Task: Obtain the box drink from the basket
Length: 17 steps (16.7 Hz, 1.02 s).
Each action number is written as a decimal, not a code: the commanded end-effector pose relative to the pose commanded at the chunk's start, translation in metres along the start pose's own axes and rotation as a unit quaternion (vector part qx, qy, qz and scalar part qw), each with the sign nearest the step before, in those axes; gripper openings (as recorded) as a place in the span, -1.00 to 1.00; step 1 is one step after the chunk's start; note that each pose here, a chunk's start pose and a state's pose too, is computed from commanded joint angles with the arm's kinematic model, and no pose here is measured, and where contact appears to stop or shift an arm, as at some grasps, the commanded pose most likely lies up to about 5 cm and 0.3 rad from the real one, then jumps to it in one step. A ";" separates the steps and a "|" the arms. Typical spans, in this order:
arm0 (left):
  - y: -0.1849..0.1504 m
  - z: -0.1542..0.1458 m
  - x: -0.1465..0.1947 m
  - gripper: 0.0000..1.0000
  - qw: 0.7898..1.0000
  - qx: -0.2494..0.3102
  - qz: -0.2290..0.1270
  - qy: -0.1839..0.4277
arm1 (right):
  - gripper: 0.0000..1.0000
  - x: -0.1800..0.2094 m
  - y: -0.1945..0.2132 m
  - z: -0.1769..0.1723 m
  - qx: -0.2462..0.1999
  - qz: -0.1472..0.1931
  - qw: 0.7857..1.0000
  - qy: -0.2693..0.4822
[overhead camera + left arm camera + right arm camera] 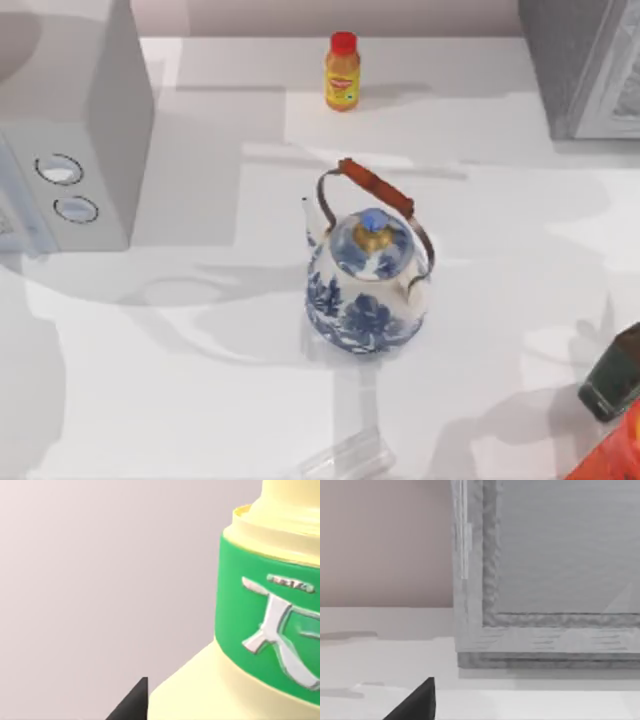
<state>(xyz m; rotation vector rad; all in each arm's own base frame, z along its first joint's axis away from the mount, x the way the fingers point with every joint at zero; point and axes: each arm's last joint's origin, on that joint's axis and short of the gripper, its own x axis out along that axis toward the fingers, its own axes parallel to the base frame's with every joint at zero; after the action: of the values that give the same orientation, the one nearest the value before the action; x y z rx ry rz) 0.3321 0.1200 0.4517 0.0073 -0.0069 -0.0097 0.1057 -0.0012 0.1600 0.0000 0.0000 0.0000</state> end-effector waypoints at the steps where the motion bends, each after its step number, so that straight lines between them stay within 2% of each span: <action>1: -0.002 -0.002 -0.003 -1.00 1.000 -0.002 0.001 0.003 | 1.00 0.000 0.000 0.000 0.000 0.000 1.000 0.000; 5: -0.025 -0.009 -0.034 -1.00 1.000 -0.003 0.003 0.007 | 1.00 0.000 0.000 0.000 0.000 0.000 1.000 0.000; 9: -0.060 -0.033 -0.091 -1.00 1.000 0.000 0.003 0.004 | 1.00 0.000 0.000 0.000 0.000 0.000 1.000 0.000; 12: -0.085 -0.073 -0.139 -1.00 1.000 0.000 0.002 0.005 | 1.00 0.000 0.000 0.000 0.000 0.000 1.000 0.000; 17: -0.113 -0.172 -0.202 -1.00 1.000 -0.003 -0.002 0.008 | 1.00 0.000 0.000 0.000 0.000 0.000 1.000 0.000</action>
<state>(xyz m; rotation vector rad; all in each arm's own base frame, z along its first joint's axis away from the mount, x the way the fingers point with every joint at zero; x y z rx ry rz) 0.1300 0.0102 0.2775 0.0011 0.0100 -0.0130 0.1057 -0.0012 0.1600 0.0000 0.0000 0.0000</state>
